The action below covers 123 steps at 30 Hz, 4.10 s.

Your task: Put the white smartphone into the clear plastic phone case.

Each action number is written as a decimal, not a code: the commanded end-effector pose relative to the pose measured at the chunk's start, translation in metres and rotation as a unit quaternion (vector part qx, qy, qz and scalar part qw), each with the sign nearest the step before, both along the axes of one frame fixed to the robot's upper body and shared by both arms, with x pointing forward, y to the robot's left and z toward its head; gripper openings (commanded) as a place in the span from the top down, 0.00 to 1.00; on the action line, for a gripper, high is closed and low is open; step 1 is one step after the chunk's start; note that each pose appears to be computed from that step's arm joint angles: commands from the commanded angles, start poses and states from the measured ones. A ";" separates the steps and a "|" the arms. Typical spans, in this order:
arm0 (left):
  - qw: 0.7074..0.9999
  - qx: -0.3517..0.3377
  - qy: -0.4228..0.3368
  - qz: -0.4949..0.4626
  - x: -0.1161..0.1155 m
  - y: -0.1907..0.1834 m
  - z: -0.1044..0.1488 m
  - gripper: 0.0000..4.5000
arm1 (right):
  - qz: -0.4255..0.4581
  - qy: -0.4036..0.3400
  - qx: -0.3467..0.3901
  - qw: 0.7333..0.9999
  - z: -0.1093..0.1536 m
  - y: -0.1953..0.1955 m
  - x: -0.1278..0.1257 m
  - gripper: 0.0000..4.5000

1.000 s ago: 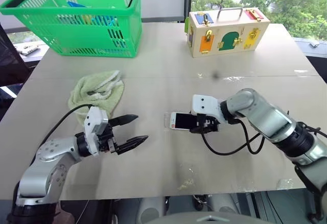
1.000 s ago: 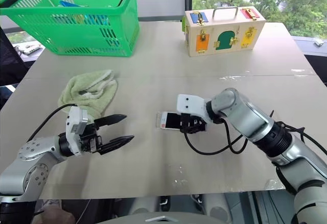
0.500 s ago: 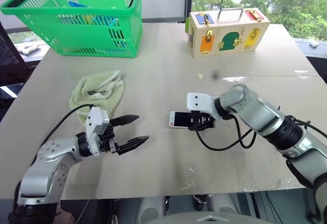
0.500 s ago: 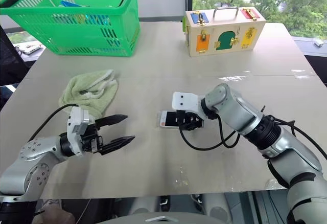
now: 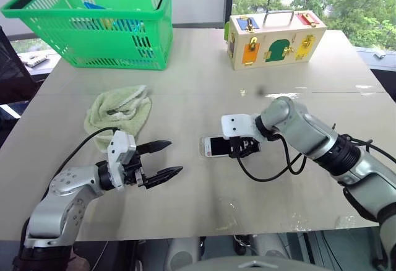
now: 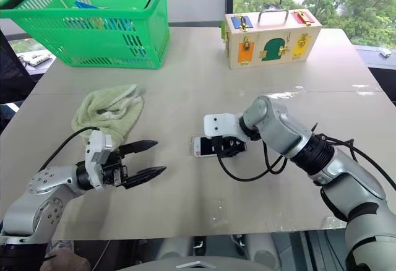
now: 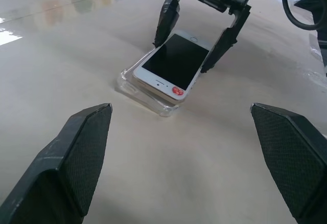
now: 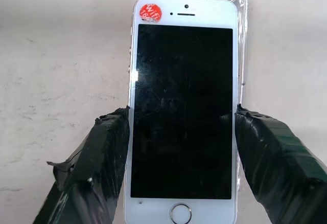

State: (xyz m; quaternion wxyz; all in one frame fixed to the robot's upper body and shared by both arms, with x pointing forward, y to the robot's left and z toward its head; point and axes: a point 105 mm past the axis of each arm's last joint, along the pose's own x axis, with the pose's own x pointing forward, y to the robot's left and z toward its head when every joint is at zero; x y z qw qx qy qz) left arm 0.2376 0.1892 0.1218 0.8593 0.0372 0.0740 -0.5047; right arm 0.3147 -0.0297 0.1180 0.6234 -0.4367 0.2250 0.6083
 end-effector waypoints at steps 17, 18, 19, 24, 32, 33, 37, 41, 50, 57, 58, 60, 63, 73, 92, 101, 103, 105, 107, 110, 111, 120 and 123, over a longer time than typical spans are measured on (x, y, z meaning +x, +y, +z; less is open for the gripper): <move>1.000 0.004 -0.019 -0.006 0.004 -0.007 0.000 0.00 | -0.036 -0.001 0.007 0.999 -0.005 -0.005 0.014 0.01; 1.000 0.005 -0.018 -0.005 0.004 -0.007 -0.001 0.00 | -0.039 -0.004 0.022 0.999 0.002 -0.004 0.014 0.01; 1.000 0.007 -0.017 -0.004 0.004 -0.007 -0.001 0.00 | -0.041 -0.005 0.034 0.999 0.008 -0.004 0.013 0.01; 1.000 0.013 -0.011 -0.001 0.006 -0.009 -0.006 0.00 | -0.051 -0.013 0.092 0.994 0.040 -0.009 0.000 0.01; 1.000 0.010 -0.002 -0.015 0.013 -0.012 -0.010 0.19 | -0.098 0.026 0.192 0.976 0.044 0.001 -0.011 0.65; 1.000 0.009 -0.002 -0.016 0.014 -0.012 -0.010 0.29 | -0.106 0.033 0.202 0.973 0.039 0.008 -0.009 0.76; 1.000 0.010 -0.004 -0.017 0.015 -0.012 -0.009 0.73 | -0.121 0.038 0.195 0.973 0.011 0.023 0.000 1.00; 1.000 0.013 -0.005 -0.015 0.015 -0.009 -0.008 0.94 | -0.126 0.048 0.187 0.973 -0.006 0.028 0.004 1.00; 1.000 0.023 -0.004 -0.003 0.016 -0.006 -0.011 0.94 | -0.137 0.056 0.128 0.981 -0.042 0.010 0.004 1.00; 0.999 0.044 0.004 0.011 0.030 -0.011 -0.014 0.94 | -0.127 0.051 0.304 0.943 0.033 0.014 -0.006 1.00; 0.999 0.046 0.004 0.010 0.031 -0.012 -0.015 0.94 | -0.128 0.047 0.310 0.941 0.038 0.010 -0.009 1.00; 0.998 0.054 0.007 0.008 0.033 -0.014 -0.018 0.94 | -0.139 0.035 0.314 0.938 0.044 0.000 -0.015 1.00; 0.998 0.068 0.013 0.007 0.037 -0.016 -0.024 0.94 | -0.176 0.005 0.306 0.936 0.045 -0.019 -0.017 1.00; 0.995 0.093 0.035 0.014 0.051 -0.020 -0.038 0.94 | -0.289 -0.063 0.262 0.918 0.031 -0.073 -0.017 1.00; 0.991 0.121 0.012 -0.055 0.061 -0.054 -0.044 0.94 | -0.292 -0.067 0.188 0.935 0.009 -0.076 -0.017 1.00; 0.990 0.121 0.008 -0.064 0.062 -0.058 -0.046 0.94 | -0.312 -0.074 0.155 0.934 0.016 -0.092 -0.017 1.00; 0.990 0.121 0.007 -0.067 0.062 -0.059 -0.046 0.94 | -0.307 -0.067 0.152 0.937 0.014 -0.089 -0.019 1.00; 0.990 0.122 0.004 -0.075 0.060 -0.062 -0.045 0.94 | -0.292 -0.055 0.146 0.944 0.008 -0.081 -0.021 1.00; 0.989 0.121 0.002 -0.081 0.059 -0.065 -0.044 0.94 | -0.279 -0.046 0.140 0.949 0.003 -0.072 -0.021 1.00; 0.989 0.122 0.001 -0.085 0.058 -0.067 -0.043 0.94 | -0.256 -0.039 0.146 0.955 0.004 -0.056 -0.020 1.00; 0.989 0.123 0.001 -0.086 0.058 -0.067 -0.043 0.94 | -0.248 -0.035 0.149 0.957 0.005 -0.049 -0.019 1.00; 0.988 0.126 0.004 -0.087 0.060 -0.067 -0.045 0.94 | -0.200 0.001 0.154 0.968 0.003 -0.027 -0.024 1.00; 0.988 0.126 0.004 -0.084 0.061 -0.067 -0.045 0.94 | -0.192 0.020 0.151 0.970 0.000 -0.025 -0.029 1.00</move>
